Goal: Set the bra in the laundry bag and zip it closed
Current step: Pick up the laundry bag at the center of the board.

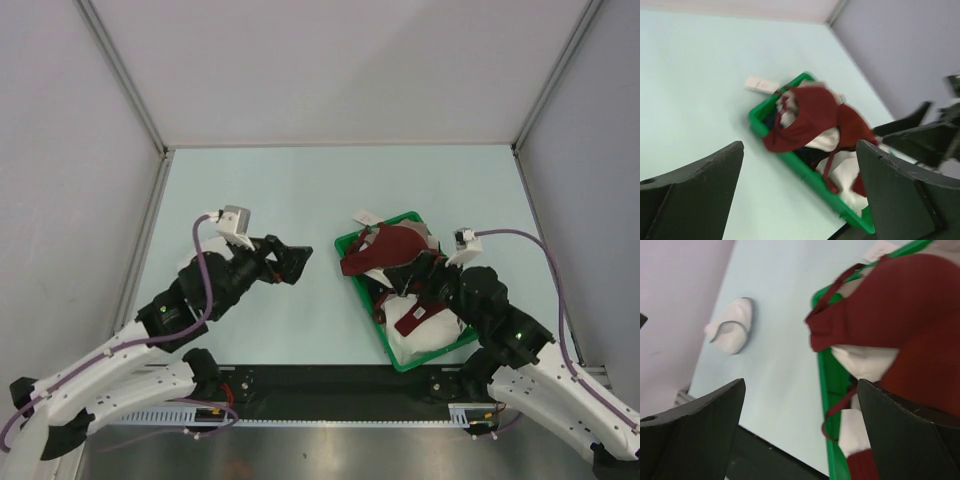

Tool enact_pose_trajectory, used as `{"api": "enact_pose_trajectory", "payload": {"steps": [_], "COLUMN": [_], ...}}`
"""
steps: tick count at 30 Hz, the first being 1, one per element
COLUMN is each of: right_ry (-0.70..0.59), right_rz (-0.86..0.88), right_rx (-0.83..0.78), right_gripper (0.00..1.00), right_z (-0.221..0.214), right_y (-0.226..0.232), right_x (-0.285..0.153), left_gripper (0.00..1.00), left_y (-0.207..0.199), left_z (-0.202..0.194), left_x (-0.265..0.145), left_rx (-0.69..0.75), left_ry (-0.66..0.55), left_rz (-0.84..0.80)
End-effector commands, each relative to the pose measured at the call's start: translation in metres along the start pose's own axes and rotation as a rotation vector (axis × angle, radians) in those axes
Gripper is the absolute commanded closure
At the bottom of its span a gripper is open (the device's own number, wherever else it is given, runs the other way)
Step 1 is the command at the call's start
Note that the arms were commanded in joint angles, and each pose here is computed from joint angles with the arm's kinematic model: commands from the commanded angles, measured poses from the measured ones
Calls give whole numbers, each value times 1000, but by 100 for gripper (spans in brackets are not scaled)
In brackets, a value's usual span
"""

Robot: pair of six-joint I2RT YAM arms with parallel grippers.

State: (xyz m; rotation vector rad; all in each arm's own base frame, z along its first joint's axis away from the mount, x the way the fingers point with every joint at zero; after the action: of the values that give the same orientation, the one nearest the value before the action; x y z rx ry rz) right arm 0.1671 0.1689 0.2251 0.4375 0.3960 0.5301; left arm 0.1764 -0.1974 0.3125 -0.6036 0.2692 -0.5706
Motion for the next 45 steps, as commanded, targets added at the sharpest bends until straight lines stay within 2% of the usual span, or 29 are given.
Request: {"api": "enact_pose_trajectory", "payload": {"steps": [1,3,4,5,7,9,13,16,19,23,30,33,35,36,38,39,44,45], "right_ry": [129,112,98,95,52,21,13,29,49,65,71,70,72,73,80,85,120,127], "right_rz": [-301,-288,-273,-252,-214,-156,-124,-111,-102,-76,-56,-49,-48,-49,-44,-40,41,51], "right_rx": [-102,-92,-84,-74,-50,-51,-35,-28,-18,-19,-15,-15,-12,-11,-16,-21,-75,-81], "right_gripper": [0,0,0,0,0,0,0,0,0,0,0,0,0,0,0,0,0,0], "right_z": [-6,1,4,4,8,10,7,4,0,-5,-9,-10,-11,-11,-12,-13,-17,-19], "right_y": [-45,-40,-38,-35,-31,-25,-23,-22,-21,-18,-17,-16,-17,-17,-16,-15,-5,-4], "right_x": [-16,-23,-25,-27,-34,-40,-46,-48,-48,-47,-46,-47,-46,-46,-45,-44,-38,-37], "left_gripper": [1,0,0,1,5,9,14,18,20,32,37,48,60,67,94,100,100,100], "left_y": [40,71,74,108,141,179,220,234,249,271,297,305,311,311,310,307,274,267], "left_z": [-15,-7,-17,-4,-22,-26,-49,-56,-57,-51,-41,-33,-33,-27,-18,-7,26,36], "left_x": [6,16,19,20,23,20,20,17,10,-3,-13,-12,-14,-12,-12,-10,-16,-20], "left_rx": [-106,-209,-325,-412,-580,-714,-888,-946,-961,-1002,-1017,-1001,-992,-960,-906,-849,-598,-548], "left_ry": [68,59,136,88,162,131,157,104,14,-117,-217,-229,-221,-214,-205,-195,-200,-231], "left_rz": [238,327,312,415,526,652,780,820,886,958,1052,1071,1099,1089,1088,1072,1011,1016]}}
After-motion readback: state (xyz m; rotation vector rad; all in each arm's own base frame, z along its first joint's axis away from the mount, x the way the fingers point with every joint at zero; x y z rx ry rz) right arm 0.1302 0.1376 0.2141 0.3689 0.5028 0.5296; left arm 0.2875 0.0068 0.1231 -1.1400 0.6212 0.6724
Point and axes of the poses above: each gripper's point midway between its finger pads, its own x axis out along the fingers, its own y axis along the line the jaws close on, z = x × y, the point moved 3 cm from there along -x, back along the fingers, and after that the axes turned 10 degrees about -x, right-handed, at the moved point
